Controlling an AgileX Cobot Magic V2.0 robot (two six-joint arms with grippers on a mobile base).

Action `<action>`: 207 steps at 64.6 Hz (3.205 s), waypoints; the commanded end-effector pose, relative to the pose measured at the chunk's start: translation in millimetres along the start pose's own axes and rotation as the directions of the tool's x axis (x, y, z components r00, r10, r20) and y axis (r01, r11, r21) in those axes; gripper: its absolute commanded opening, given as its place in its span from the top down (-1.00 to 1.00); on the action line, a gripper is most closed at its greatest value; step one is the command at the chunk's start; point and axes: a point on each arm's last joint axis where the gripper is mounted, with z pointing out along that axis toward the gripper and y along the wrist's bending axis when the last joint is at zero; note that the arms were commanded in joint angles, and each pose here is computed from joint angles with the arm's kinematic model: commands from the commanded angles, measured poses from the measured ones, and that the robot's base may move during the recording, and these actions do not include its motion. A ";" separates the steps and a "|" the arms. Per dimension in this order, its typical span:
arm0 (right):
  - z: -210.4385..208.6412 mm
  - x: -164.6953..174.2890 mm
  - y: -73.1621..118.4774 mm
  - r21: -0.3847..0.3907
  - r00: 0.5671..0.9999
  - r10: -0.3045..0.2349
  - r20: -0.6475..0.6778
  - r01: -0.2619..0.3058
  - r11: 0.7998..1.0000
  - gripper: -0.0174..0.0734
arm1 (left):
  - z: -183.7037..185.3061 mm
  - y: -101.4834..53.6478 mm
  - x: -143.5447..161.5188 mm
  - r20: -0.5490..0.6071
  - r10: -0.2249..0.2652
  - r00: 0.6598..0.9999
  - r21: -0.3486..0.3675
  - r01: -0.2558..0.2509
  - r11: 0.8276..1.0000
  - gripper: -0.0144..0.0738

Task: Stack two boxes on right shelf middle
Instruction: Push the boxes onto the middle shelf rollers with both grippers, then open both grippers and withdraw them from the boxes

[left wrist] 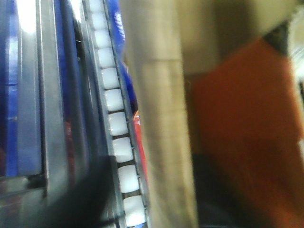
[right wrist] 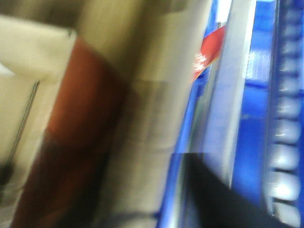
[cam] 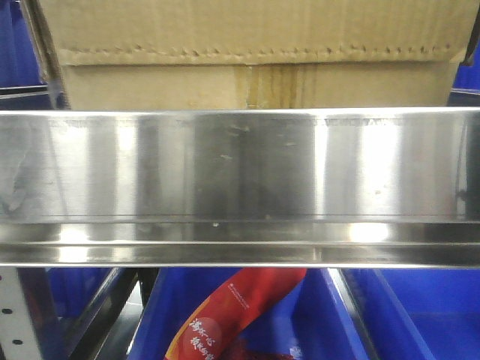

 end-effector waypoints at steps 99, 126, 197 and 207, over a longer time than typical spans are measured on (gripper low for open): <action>-73.1 203.1 -3.1 0.159 0.776 -0.155 0.611 0.072 0.985 0.97 | -86.0 42.4 239.1 0.790 0.010 0.613 0.073 -0.110 0.991 0.93; -73.8 202.4 -3.1 0.160 0.769 -0.156 0.620 0.071 0.985 0.97 | -89.6 43.6 244.7 0.801 0.007 0.598 0.074 -0.110 0.991 0.93; -74.0 202.2 -3.1 0.160 0.767 -0.156 0.622 0.070 0.985 0.97 | -4.0 68.2 344.0 0.862 0.055 0.504 -0.117 0.093 0.989 0.93; -74.1 202.1 -3.1 0.161 0.766 -0.156 0.624 0.070 0.985 0.97 | -0.1 68.7 346.5 0.836 0.047 0.547 -0.118 0.096 0.988 0.93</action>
